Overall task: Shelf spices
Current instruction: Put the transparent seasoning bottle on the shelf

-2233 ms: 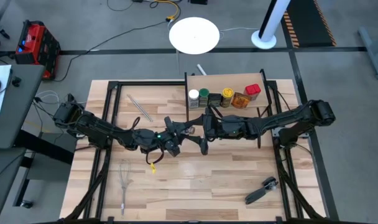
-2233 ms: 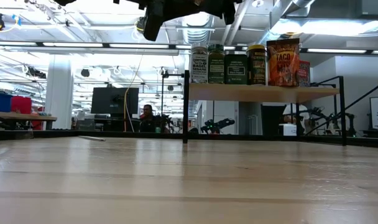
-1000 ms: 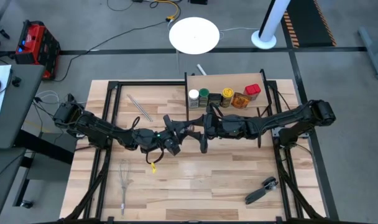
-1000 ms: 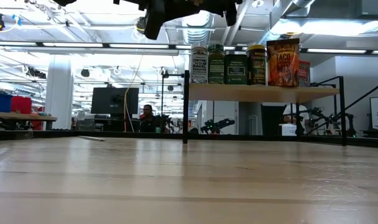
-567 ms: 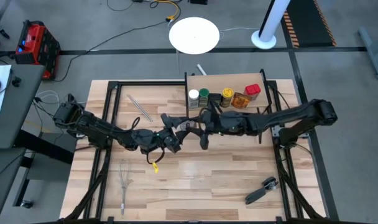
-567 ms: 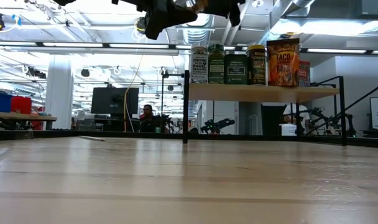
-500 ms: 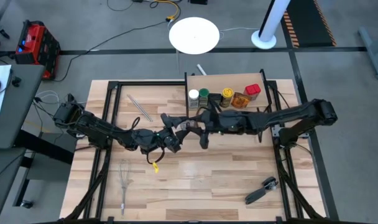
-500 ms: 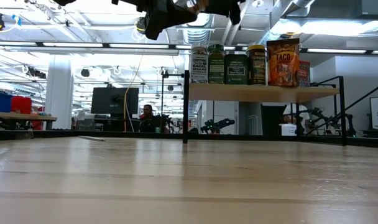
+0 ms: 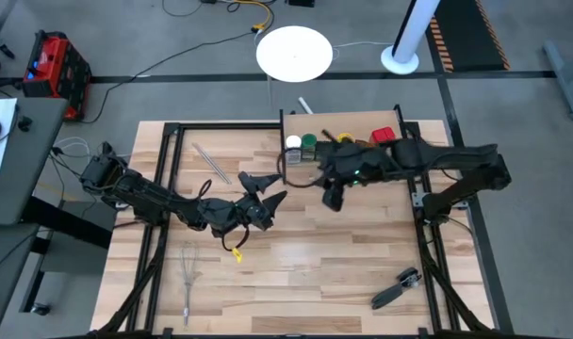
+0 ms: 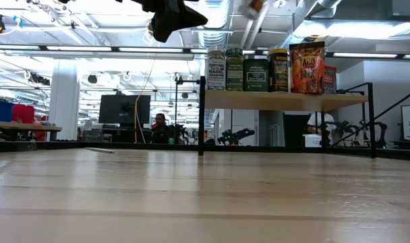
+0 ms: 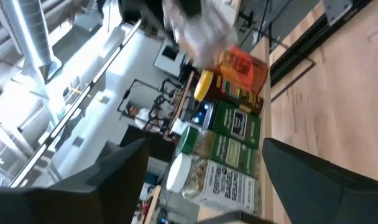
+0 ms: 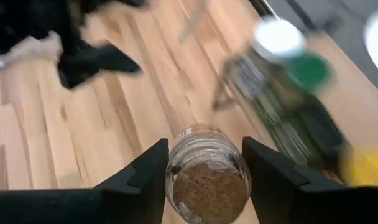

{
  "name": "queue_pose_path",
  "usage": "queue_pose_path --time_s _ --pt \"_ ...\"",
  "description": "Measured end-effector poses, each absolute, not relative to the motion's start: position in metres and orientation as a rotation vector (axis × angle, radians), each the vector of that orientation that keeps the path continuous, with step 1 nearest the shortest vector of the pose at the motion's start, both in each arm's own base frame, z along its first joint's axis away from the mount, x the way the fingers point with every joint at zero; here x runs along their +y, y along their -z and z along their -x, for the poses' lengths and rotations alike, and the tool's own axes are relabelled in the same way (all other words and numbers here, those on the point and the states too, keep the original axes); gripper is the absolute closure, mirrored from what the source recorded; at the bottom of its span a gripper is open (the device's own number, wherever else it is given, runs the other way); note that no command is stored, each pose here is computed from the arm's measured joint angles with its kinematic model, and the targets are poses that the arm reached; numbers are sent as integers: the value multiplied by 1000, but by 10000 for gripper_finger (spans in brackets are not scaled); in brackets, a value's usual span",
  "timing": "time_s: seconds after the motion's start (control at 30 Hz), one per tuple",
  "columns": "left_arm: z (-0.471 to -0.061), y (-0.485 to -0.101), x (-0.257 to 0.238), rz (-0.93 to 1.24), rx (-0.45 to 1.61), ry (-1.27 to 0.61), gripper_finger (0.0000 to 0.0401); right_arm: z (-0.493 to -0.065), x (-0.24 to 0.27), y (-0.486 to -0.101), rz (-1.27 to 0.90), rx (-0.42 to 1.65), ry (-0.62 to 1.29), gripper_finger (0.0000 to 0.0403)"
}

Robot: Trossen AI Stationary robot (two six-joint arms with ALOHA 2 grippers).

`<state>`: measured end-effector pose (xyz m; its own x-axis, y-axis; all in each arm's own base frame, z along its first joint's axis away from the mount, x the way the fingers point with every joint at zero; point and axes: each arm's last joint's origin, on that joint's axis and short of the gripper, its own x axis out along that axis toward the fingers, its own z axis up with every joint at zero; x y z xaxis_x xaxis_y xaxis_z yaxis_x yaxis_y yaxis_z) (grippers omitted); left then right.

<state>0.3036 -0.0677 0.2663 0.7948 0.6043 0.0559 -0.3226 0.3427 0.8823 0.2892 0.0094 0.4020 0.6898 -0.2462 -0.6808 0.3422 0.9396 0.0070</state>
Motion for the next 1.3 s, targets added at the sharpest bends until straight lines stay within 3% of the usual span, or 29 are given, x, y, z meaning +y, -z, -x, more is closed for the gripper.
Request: queue_pose_path --time_s 0.27,0.77,1.03,1.3 --pt "-301 -266 -73 -1053 327 -644 98 -226 -12 -445 -320 991 566 222" --pt "-301 -265 -74 -1007 314 -643 97 -134 -57 -467 -547 770 785 222" --pt "-301 -265 -74 -985 306 -645 97 -97 -75 -441 -591 815 968 222" --pt "-301 -265 -75 -982 283 -616 97 -93 -92 -388 -651 1042 984 222"
